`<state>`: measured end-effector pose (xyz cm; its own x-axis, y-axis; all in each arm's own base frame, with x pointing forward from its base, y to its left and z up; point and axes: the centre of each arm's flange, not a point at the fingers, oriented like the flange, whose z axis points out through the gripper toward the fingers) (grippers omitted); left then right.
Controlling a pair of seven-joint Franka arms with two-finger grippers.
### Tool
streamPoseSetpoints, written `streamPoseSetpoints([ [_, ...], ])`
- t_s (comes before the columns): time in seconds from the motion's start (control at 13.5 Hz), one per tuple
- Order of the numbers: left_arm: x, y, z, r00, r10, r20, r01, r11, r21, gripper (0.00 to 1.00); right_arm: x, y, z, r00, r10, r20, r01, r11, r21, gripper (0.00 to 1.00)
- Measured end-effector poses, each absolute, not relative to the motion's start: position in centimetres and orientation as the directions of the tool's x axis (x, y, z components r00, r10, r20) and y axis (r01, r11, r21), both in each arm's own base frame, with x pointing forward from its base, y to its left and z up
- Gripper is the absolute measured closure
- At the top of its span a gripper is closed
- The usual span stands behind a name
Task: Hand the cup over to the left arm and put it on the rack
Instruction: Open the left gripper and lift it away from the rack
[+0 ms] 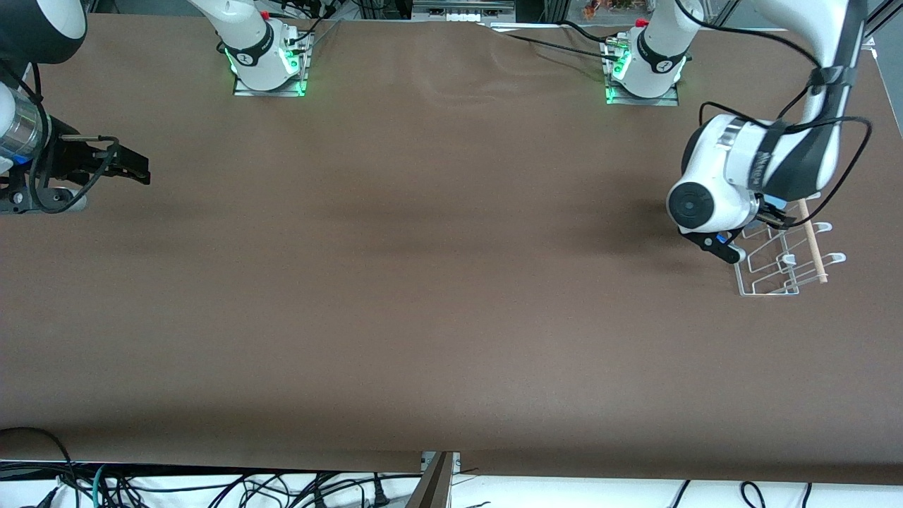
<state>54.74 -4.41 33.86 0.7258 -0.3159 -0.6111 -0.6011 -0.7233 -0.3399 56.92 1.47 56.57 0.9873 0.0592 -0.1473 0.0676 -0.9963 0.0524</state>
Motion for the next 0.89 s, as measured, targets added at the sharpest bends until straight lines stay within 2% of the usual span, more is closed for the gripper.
streamPoseSetpoints([
  [0.3, 58.0, -8.0, 40.8, 0.873, -0.295, -0.388, -0.390, -0.900, -0.194, 0.00, 56.9, 1.5, 56.5, 0.987, 0.059, -0.148, 0.068, -0.996, 0.053, 0.00],
  [0.59, 60.1, -10.0, 49.9, 0.941, -0.288, -0.177, -0.303, -0.951, -0.067, 0.00, 57.0, 1.5, 56.5, 0.987, 0.060, -0.147, 0.068, -0.996, 0.053, 0.00],
  [0.74, 60.2, -10.1, 51.5, 0.955, -0.260, -0.139, -0.266, -0.964, -0.025, 0.00, 57.0, 1.7, 56.5, 0.987, 0.063, -0.146, 0.072, -0.996, 0.053, 0.00],
  [0.89, 60.4, -9.1, 52.1, 0.983, -0.153, -0.106, -0.153, -0.988, 0.002, 0.00, 57.0, 2.0, 56.6, 0.987, 0.069, -0.145, 0.077, -0.996, 0.053, 0.00],
])
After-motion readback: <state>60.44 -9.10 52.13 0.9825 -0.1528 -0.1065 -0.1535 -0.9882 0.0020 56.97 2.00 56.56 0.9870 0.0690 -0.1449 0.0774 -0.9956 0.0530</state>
